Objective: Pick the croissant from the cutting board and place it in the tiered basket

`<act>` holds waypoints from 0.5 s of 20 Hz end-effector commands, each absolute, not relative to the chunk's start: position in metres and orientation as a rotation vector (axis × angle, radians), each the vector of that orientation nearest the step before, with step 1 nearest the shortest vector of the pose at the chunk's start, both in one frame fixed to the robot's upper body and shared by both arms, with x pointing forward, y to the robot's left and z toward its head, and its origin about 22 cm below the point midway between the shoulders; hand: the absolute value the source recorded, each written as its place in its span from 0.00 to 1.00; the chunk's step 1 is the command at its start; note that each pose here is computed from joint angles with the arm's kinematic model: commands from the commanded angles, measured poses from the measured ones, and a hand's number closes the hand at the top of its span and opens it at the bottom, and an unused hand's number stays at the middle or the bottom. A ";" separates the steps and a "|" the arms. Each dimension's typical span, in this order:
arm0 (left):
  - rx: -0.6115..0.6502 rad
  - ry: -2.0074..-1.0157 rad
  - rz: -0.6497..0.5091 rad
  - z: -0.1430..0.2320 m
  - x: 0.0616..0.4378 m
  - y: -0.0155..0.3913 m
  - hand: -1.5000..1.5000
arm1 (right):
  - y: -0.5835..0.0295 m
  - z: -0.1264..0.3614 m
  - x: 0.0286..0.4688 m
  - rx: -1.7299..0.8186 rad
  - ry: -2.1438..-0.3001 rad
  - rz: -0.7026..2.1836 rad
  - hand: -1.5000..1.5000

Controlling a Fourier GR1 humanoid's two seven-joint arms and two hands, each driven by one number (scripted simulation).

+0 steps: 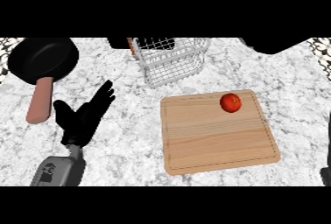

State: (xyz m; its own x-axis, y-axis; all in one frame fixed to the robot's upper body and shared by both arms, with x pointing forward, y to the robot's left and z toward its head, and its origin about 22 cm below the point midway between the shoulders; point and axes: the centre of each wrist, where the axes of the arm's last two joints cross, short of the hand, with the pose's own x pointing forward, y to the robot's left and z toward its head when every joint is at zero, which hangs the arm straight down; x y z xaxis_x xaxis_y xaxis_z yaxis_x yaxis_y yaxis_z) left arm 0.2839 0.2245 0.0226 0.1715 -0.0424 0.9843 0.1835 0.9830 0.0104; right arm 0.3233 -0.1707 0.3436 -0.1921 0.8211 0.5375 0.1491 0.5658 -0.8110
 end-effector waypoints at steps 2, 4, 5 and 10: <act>-0.120 -1.390 -0.151 0.034 0.289 0.227 0.50 | -0.138 0.335 0.364 -0.778 -1.674 0.693 1.00; -0.120 -1.392 -0.165 0.027 0.278 0.219 0.50 | -0.119 0.319 0.369 -0.793 -1.677 0.672 1.00; -0.140 -1.388 -0.186 0.037 0.279 0.222 0.50 | -0.118 0.319 0.386 -0.792 -1.643 0.693 1.00; -0.130 -1.389 -0.183 0.017 0.282 0.204 0.50 | -0.098 0.333 0.415 -0.758 -1.663 0.661 1.00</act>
State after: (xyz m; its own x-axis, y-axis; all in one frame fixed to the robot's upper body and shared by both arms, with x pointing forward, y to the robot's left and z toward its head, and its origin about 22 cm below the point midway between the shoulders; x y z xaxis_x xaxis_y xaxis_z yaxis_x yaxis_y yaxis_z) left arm 0.2819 0.2144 0.0228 0.1653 -0.0415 0.9854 0.1908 0.9816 0.0093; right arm 0.3941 -0.1149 0.3319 -0.1520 0.7810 0.6057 0.1354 0.6235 -0.7700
